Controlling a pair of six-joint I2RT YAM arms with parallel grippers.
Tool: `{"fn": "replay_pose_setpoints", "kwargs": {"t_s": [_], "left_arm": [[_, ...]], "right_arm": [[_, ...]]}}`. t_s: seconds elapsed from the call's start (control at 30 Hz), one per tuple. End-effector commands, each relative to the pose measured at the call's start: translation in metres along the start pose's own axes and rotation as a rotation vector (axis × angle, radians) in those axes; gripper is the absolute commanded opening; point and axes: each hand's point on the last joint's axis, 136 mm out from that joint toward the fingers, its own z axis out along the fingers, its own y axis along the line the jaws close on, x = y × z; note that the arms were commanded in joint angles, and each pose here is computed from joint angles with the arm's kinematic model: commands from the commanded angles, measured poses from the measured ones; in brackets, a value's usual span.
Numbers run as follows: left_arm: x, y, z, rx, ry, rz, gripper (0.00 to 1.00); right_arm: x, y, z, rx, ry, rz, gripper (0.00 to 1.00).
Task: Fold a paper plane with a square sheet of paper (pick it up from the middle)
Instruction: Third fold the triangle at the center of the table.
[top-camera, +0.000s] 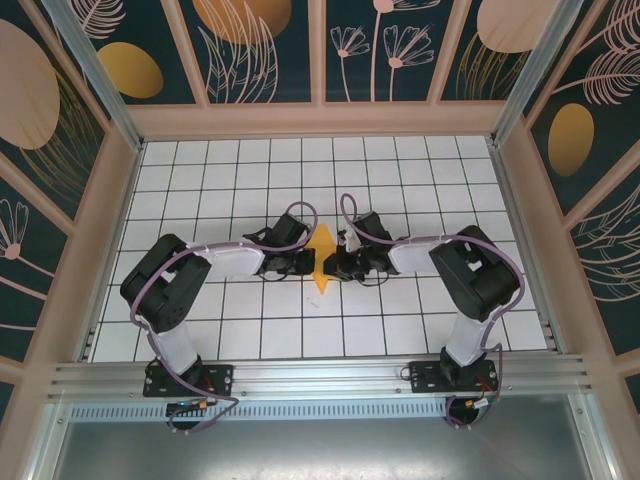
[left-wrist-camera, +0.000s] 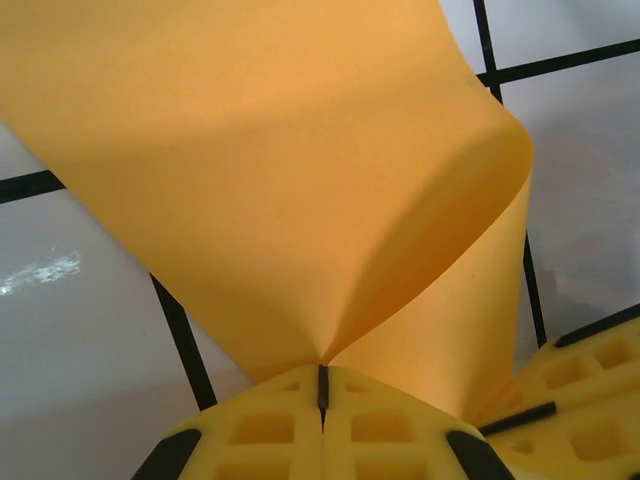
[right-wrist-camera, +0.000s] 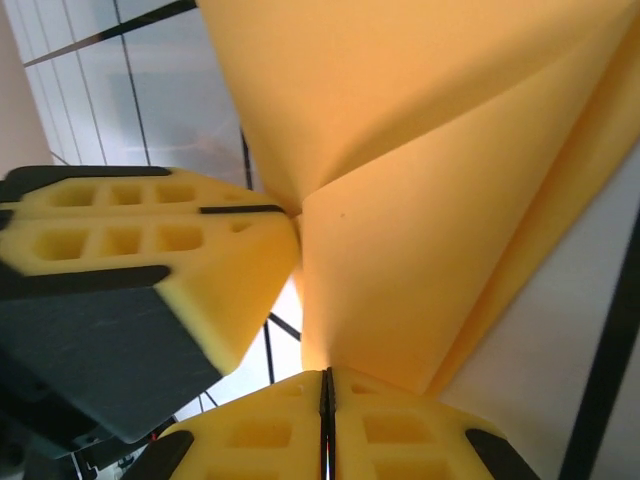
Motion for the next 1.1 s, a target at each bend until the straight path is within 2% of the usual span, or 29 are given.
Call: {"fn": "replay_pose_setpoints", "kwargs": {"t_s": [0.0,0.5,0.83,1.07], "left_arm": [[-0.006,0.003,-0.002,-0.028,-0.003,0.029,0.00],[-0.005,0.014,0.002,-0.091,0.015,0.078,0.00],[-0.015,0.009,0.007,-0.083,0.004,0.097,0.00],[-0.011,0.015,0.009,-0.107,0.014,0.096,0.00]], "right_arm": [[-0.003,-0.001,0.003,0.000,-0.014,0.002,0.12],[0.001,0.019,-0.008,-0.040,-0.010,-0.040,0.15],[0.015,0.022,0.004,-0.054,0.049,-0.046,0.14],[0.012,0.019,0.005,-0.039,0.026,-0.030,0.14]]}}
